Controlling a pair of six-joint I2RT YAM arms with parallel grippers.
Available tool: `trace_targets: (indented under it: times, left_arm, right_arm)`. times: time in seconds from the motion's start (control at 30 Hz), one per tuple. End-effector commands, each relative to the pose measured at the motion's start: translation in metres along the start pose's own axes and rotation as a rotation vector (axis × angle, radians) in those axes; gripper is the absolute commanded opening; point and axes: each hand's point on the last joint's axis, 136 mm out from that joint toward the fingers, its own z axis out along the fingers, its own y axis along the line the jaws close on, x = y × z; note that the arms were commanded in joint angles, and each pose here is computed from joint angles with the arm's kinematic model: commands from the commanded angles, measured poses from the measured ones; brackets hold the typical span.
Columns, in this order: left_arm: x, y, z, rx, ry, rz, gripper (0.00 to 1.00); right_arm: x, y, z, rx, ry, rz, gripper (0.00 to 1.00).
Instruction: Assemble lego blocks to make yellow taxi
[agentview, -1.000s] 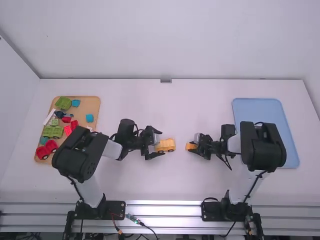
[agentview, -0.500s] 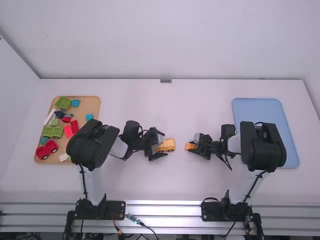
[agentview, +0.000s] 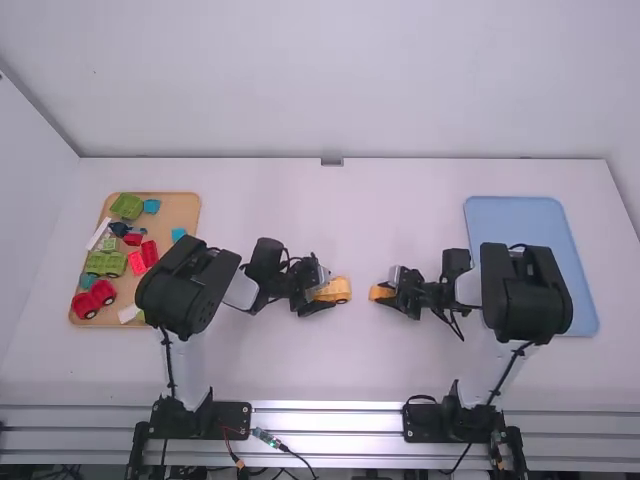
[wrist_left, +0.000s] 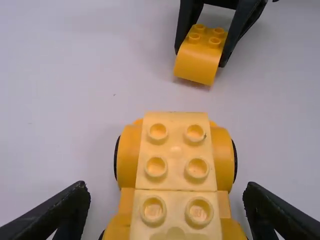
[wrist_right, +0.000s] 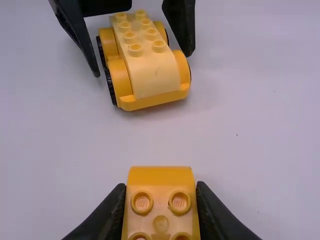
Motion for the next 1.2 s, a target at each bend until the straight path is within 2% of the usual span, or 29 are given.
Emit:
trace_targets:
  times: [0.0, 0.27, 0.33, 0.43, 0.5, 0.77, 0.93, 1.17]
  left_arm:
    - [0.005, -0.011, 0.006, 0.06, -0.025, 0.05, 0.81]
    - [0.004, -0.008, 0.009, 0.063, -0.084, 0.039, 0.8]
    - [0.003, -0.01, 0.01, 0.069, -0.084, 0.043, 0.77]
    - [0.004, -0.008, 0.008, 0.062, -0.083, 0.04, 0.63]
    - [0.004, -0.007, 0.008, 0.06, -0.084, 0.04, 0.59]
    - [0.006, -0.009, 0.008, 0.065, -0.08, 0.084, 0.53]
    - [0.013, -0.015, 0.008, 0.086, -0.058, 0.121, 0.44]
    - [0.009, -0.018, 0.008, 0.111, -0.082, 0.124, 0.43]
  right_arm:
    - [-0.002, 0.007, 0.003, -0.023, -0.026, 0.018, 0.24]
    - [-0.002, 0.007, 0.003, -0.023, -0.025, 0.018, 0.24]
    - [-0.002, 0.006, 0.002, -0.021, -0.027, 0.02, 0.23]
    - [-0.005, 0.007, 0.003, -0.027, -0.045, 0.018, 0.24]
    - [-0.006, 0.006, 0.002, -0.025, -0.047, 0.017, 0.24]
    - [-0.017, 0.009, 0.002, -0.04, -0.039, -0.001, 0.24]
    - [-0.027, 0.008, 0.006, -0.039, -0.005, 0.006, 0.22]
    - [-0.049, 0.007, 0.018, -0.069, 0.002, -0.042, 0.21]
